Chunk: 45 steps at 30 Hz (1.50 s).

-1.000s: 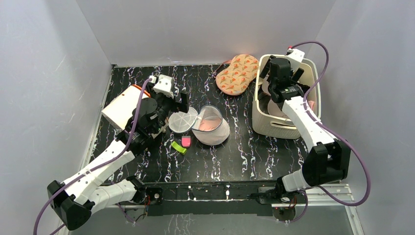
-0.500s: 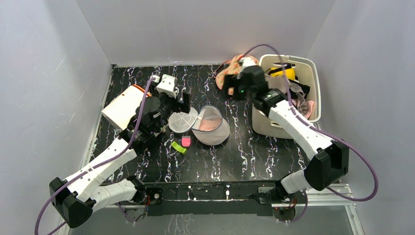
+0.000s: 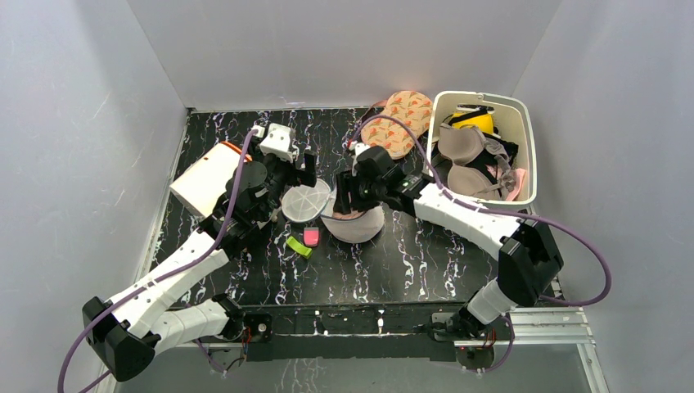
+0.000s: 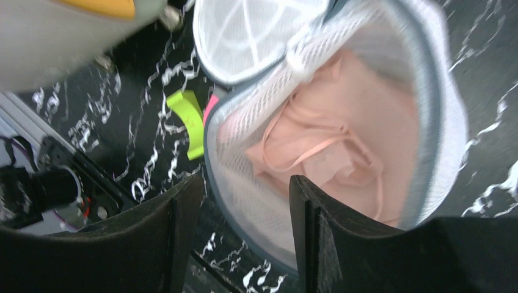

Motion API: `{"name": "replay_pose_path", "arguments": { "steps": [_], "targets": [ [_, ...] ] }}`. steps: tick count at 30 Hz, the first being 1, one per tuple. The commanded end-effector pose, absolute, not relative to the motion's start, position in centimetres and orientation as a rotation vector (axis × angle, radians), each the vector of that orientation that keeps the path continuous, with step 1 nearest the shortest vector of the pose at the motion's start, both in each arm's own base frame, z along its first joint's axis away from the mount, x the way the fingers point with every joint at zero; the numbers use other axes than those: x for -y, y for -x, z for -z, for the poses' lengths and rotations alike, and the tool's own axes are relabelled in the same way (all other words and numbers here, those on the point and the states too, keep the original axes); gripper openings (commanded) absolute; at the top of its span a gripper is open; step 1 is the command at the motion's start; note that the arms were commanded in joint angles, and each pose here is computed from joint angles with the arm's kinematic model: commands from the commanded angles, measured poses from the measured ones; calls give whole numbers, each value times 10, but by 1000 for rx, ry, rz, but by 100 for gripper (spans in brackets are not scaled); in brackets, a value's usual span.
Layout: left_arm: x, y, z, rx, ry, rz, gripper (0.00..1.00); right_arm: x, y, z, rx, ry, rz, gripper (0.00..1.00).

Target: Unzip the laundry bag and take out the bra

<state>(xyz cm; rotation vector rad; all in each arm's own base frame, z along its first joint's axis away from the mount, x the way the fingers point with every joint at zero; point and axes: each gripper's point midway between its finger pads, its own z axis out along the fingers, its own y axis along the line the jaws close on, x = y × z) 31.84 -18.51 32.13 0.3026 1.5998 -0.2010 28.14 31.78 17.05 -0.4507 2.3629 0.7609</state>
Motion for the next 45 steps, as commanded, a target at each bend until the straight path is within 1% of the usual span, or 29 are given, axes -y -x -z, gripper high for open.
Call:
{"name": "replay_pose_path", "arguments": {
  "steps": [1,3,7,12,18,22,28,31,33,34,36,38,41,45],
  "targets": [
    [183,-319,-341,-1559,-278,207,98,-327,-254,-154,-2379,504,-725,52],
    [180,-318,-344,-1561,-261,211,98,-314,-253,-135,-2404,497,-609,52],
    [183,-319,-339,-1551,-269,215,98,-295,-250,-112,-2468,526,-446,44],
    [187,-324,-330,-1572,-280,206,98,-293,-237,-102,-2497,570,-395,45],
    [186,-325,-329,-1590,-275,198,98,-280,-271,-119,-2405,465,-191,51],
    [184,-323,-335,-1572,-261,212,98,-281,-299,-128,-2347,351,-78,52],
    [176,-311,-351,-1500,-226,263,98,-294,-325,-126,-2290,261,-52,55],
    [181,-314,-348,-1540,-246,256,98,-301,-332,-111,-2311,257,-21,56],
    [181,-316,-347,-1563,-237,249,98,-300,-333,-102,-2329,233,12,54],
    [181,-316,-348,-1558,-231,256,98,-296,-333,-100,-2337,217,41,52],
    [184,-315,-346,-1534,-236,277,98,-292,-332,-101,-2340,200,58,42],
    [189,-315,-341,-1552,-259,292,98,-297,-328,-109,-2331,241,-1,41],
    [189,-316,-343,-1572,-256,292,98,-296,-315,-121,-2358,291,-59,45],
    [184,-316,-345,-1545,-239,291,98,-302,-281,-134,-2404,456,-246,59]
  ]
}}
